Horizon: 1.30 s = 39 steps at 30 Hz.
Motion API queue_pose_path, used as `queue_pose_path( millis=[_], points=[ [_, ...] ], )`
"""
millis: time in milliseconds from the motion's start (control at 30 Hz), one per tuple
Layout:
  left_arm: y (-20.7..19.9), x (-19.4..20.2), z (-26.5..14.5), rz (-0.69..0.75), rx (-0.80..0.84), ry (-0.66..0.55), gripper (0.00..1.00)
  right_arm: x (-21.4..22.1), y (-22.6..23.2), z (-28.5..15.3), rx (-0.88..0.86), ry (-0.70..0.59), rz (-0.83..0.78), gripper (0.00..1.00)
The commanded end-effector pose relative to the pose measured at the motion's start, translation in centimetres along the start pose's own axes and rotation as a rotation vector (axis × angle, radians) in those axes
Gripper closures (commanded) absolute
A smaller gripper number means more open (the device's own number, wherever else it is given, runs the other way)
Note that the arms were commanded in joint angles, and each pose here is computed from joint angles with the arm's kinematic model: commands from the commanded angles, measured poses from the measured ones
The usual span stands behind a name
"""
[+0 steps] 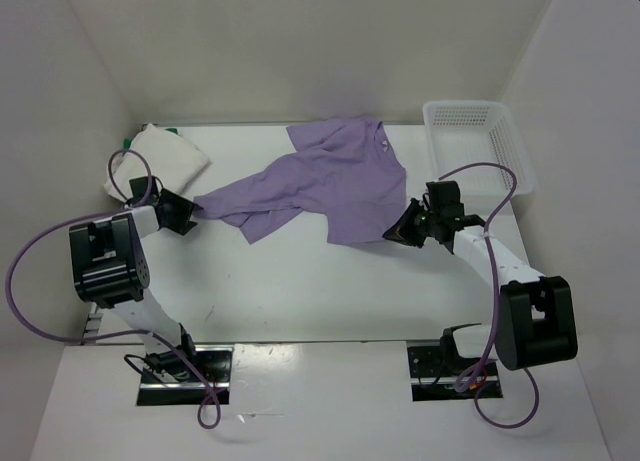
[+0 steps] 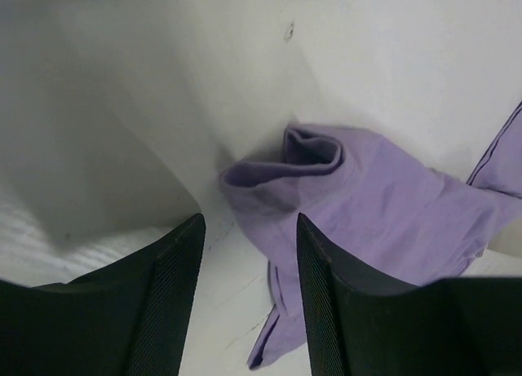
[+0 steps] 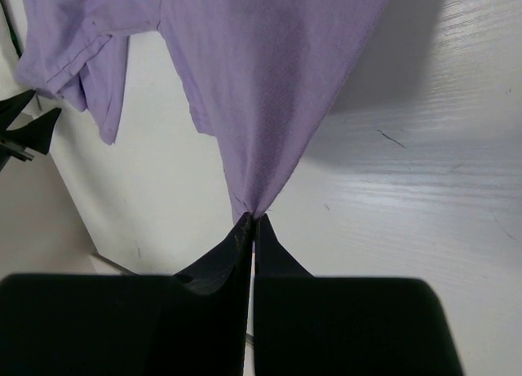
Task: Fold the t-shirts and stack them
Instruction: Flatten out the tshirt
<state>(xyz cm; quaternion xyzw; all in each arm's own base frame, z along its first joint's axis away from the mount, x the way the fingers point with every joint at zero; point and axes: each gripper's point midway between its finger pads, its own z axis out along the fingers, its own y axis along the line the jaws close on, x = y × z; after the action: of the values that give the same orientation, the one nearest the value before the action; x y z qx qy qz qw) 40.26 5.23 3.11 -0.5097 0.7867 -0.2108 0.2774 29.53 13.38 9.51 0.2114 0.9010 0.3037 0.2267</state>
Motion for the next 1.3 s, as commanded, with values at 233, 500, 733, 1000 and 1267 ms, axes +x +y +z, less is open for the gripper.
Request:
queue_pose_path(
  millis=[233,500,733,1000,1267],
  points=[
    [-3.0,-0.9,2.3,-0.009,0.06,-0.017,0.69,0.2,0.4,-0.4,-0.018,-0.009,-0.023,1.0],
    [-6.3,-2.2,-1.7,0.042,0.133,-0.07,0.99,-1.4,2.5,-2.1,-0.04,-0.049,-0.041,1.0],
    [-12.3,-2.1,-11.4,0.2,0.302,-0.088,1.0,-8.7,12.6,-11.9,-0.165,-0.31,-0.176,1.0],
    [-25.2,-4.7,-31.9,0.359,0.716,-0.288,1.0,-15.8,25.3,-31.7,-0.321,-0.793,-0.375,1.0],
    [-29.9,-6.8,-42.6,0.386,0.89,-0.456,1.0,-16.1,33.1,-47.7,-0.584,-1.154,-0.453,1.0]
  ],
)
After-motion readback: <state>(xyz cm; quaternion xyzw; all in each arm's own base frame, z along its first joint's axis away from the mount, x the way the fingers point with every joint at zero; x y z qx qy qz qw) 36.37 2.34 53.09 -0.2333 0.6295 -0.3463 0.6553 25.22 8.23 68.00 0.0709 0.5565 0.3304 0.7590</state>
